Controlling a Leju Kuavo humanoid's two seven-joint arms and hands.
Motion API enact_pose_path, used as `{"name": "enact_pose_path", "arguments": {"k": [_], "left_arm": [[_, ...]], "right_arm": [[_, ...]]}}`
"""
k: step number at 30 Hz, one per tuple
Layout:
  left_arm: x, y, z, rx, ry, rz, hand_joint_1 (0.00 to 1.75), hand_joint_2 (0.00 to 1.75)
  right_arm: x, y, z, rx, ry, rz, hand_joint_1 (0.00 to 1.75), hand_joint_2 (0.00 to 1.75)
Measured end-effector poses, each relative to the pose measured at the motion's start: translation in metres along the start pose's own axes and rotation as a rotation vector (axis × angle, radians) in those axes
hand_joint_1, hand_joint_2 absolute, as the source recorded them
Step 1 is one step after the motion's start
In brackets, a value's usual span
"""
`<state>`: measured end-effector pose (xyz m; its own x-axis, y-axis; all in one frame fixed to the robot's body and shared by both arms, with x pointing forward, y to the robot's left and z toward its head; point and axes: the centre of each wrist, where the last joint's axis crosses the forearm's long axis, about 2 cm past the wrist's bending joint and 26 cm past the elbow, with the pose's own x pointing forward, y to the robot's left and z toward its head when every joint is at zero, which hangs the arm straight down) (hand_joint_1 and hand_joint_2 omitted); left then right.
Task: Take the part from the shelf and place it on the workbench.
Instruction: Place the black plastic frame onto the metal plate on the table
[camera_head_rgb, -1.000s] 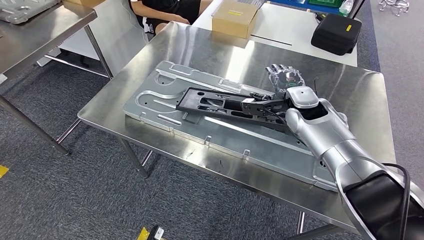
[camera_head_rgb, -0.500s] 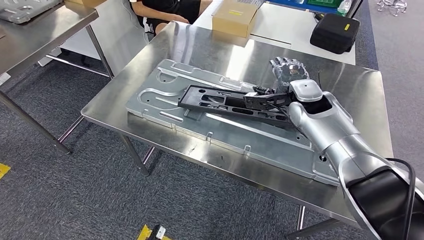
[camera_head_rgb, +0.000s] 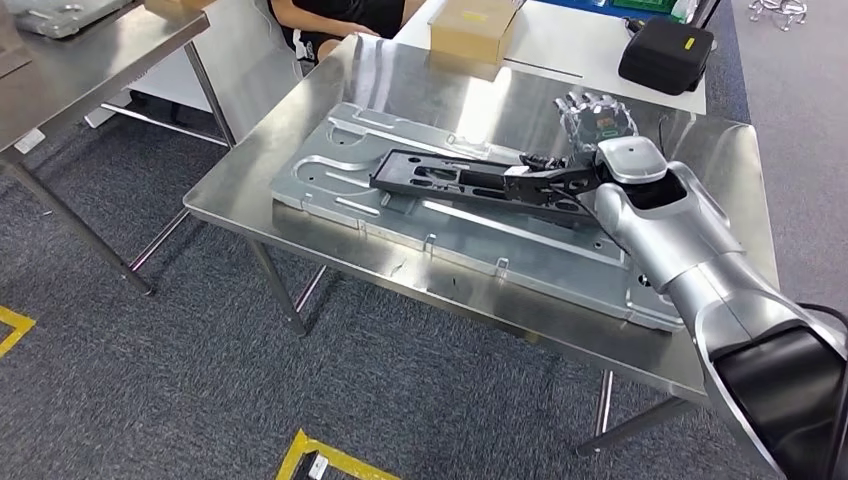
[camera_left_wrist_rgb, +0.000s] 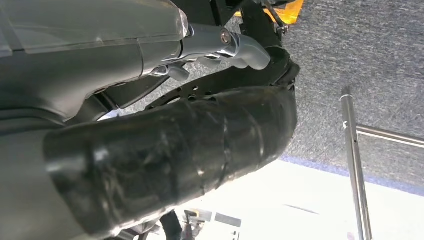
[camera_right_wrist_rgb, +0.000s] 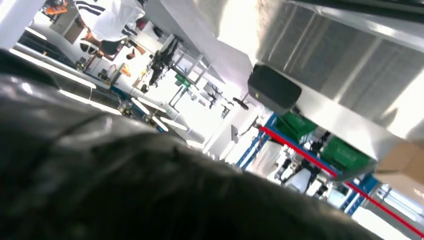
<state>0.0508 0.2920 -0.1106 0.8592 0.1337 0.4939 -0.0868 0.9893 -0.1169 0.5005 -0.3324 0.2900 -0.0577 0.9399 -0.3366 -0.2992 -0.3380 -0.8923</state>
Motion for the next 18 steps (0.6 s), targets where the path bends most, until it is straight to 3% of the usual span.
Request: {"name": "enact_pose_path", "arguments": {"k": [18], "left_arm": [[0.000, -0.002, 0.000, 0.024, 0.009, 0.000, 0.00, 0.00]], "right_arm": [[-0.018, -0.017, 0.003, -0.046, 0.022, -0.008, 0.00, 0.00]]}}
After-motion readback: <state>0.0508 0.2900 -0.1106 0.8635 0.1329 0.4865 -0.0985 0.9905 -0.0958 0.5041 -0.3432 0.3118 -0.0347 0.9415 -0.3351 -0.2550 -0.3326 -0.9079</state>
